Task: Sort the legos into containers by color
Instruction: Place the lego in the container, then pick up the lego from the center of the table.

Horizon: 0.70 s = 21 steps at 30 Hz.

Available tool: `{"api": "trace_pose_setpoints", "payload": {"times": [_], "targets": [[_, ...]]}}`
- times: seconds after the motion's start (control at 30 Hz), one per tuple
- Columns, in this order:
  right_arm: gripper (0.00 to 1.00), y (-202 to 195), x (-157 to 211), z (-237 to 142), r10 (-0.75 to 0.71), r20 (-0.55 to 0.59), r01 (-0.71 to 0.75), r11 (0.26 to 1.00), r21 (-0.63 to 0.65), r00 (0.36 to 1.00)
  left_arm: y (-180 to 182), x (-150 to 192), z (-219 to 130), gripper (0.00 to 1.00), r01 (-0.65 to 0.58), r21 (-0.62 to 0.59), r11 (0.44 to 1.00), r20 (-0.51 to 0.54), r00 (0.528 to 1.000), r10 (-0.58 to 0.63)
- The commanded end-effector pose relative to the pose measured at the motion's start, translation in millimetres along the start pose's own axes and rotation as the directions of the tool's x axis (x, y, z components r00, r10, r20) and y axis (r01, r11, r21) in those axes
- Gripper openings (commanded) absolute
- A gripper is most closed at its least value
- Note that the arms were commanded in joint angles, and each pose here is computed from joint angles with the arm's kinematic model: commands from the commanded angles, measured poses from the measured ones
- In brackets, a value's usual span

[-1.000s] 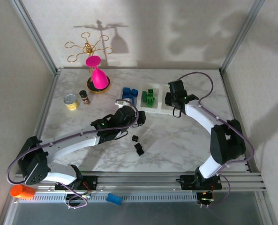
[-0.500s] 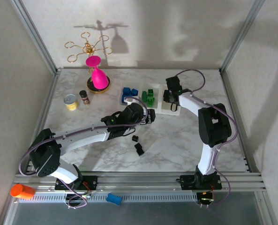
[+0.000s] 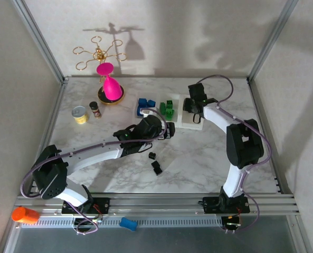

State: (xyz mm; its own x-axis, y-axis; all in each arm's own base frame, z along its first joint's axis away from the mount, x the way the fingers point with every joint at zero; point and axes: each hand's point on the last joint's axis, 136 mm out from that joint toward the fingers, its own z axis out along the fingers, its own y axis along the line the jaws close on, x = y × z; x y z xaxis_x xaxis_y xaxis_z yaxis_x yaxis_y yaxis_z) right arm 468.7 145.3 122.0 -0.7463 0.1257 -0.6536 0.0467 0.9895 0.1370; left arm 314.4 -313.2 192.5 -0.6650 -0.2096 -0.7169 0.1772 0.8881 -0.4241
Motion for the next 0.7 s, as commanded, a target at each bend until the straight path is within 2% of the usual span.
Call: {"api": "trace_pose_setpoints", "payload": {"times": [0.0, 0.27, 0.43, 0.67], "targets": [[0.52, 12, -4, -32, -0.002, 0.030, 0.004, 0.998, -0.061, 1.000, -3, -21, -22, 1.00, -0.005, 0.006, 1.000, 0.064, 0.998, 0.005], [0.56, 50, 49, -70, -0.065, -0.010, 0.062, 0.985, -0.162, 0.998, 35, -16, -54, 1.00, 0.038, -0.057, 0.998, 0.100, 0.994, -0.032], [0.60, 95, 85, -89, -0.126, -0.027, 0.115, 0.960, -0.256, 0.992, 68, -5, -72, 1.00, 0.101, -0.108, 0.989, 0.127, 0.988, -0.087], [0.66, 156, 137, -83, -0.232, -0.073, 0.194, 0.920, -0.340, 0.970, 113, 12, -91, 1.00, 0.178, -0.199, 0.964, 0.151, 0.977, -0.149]]}}
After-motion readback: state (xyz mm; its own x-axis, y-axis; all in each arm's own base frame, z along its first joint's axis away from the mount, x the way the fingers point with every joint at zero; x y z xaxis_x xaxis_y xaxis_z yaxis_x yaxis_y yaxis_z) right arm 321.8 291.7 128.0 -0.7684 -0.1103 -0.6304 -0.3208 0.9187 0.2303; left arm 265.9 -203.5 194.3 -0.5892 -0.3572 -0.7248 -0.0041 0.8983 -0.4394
